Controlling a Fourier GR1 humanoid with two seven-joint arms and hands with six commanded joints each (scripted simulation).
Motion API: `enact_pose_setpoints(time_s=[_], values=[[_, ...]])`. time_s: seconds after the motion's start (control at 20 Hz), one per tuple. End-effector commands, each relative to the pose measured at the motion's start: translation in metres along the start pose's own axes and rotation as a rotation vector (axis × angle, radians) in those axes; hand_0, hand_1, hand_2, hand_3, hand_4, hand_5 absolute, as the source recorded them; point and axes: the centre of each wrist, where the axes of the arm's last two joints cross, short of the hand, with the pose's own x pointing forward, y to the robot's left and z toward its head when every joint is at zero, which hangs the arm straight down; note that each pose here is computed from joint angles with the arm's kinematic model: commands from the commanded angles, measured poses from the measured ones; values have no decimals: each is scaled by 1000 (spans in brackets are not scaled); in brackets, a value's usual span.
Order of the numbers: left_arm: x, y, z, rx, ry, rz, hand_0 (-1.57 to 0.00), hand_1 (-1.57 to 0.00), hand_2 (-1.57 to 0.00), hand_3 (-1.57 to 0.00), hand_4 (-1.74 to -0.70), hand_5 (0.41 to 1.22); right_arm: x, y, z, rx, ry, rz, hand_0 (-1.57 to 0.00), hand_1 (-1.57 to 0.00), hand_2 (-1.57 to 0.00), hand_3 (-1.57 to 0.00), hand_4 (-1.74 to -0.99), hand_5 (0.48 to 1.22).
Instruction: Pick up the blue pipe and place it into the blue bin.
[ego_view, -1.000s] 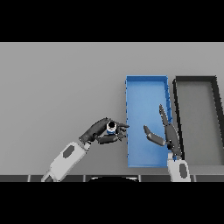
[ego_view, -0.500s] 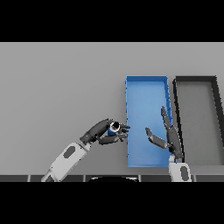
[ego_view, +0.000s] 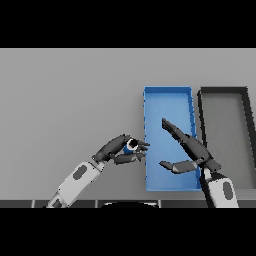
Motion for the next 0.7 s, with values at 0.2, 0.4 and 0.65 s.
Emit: enact_pose_setpoints(time_s=[0.2,0.4,0.65], values=[[1,2,1,-1,4,-1,-1571,-1571,-1571,-1484,-1741,1221,17,9,-36,188,10,72,1,1,1,1,-1306,521],[-4,0,1,-21,-10,9,-1571,-1571,-1571,-1502,-1741,1221,22,25,-63,301,4,102,1,1,1,1,-1241,530],[-1,0,3,-40,-12,11,-1571,-1571,-1571,-1538,-1741,1221,26,38,-96,374,12,109,1,1,1,1,-1222,519]])
